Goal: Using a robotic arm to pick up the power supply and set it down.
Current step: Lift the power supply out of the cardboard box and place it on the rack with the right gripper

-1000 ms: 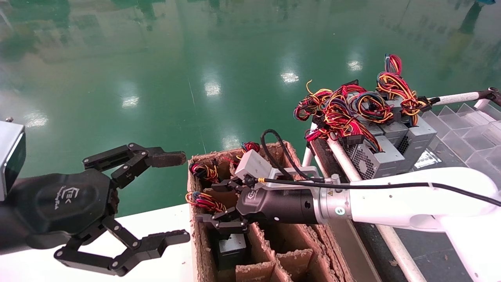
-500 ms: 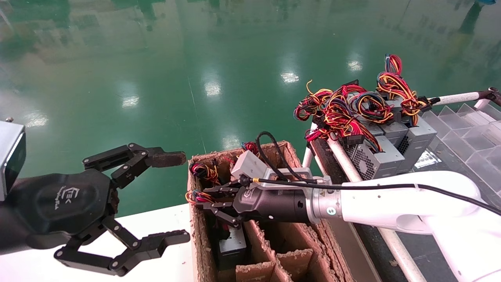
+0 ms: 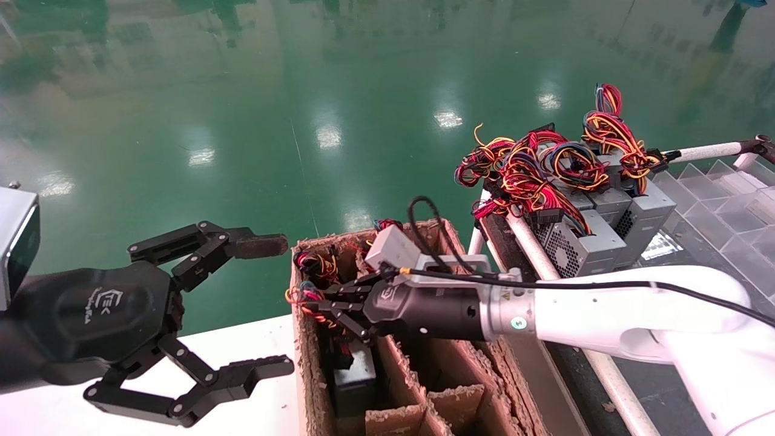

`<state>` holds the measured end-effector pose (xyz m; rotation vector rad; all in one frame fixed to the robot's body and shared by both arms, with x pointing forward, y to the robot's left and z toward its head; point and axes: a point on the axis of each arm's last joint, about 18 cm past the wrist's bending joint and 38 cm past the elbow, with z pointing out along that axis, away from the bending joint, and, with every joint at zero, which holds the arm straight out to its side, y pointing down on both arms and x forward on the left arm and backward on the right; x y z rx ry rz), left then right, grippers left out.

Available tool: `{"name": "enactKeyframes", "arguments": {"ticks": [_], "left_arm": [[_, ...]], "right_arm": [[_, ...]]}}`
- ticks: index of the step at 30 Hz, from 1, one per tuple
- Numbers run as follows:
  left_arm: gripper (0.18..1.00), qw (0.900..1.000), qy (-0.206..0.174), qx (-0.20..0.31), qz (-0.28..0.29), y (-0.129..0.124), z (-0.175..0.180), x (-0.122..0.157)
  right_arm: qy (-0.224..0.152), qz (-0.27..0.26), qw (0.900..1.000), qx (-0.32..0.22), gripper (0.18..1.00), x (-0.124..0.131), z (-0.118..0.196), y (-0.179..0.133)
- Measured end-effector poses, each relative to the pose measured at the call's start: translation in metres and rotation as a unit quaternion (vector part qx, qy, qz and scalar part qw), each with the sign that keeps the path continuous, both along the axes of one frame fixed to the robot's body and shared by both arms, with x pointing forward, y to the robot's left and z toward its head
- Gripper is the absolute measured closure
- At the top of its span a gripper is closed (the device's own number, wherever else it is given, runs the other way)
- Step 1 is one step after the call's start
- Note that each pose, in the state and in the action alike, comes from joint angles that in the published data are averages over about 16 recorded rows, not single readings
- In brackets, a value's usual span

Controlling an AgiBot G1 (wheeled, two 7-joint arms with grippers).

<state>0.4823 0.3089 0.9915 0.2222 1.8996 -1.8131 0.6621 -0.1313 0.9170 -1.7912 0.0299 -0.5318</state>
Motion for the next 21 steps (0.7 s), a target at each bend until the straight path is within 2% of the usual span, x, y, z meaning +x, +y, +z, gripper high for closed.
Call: {"name": "enactKeyframes", "arguments": {"ticks": [10,21], "left_arm": [[0.184,1.0,0.0,0.0,0.0,0.0,0.0,0.0],[0.184,1.0,0.0,0.0,0.0,0.0,0.0,0.0]], "right_arm": [[-0.009,0.014,0.998,0.054,0.934,-0.013,0.03,-0.027],[-0.042,0.031,0.99,0.132,0.934,-0.042,0.091,-0.075]]}}
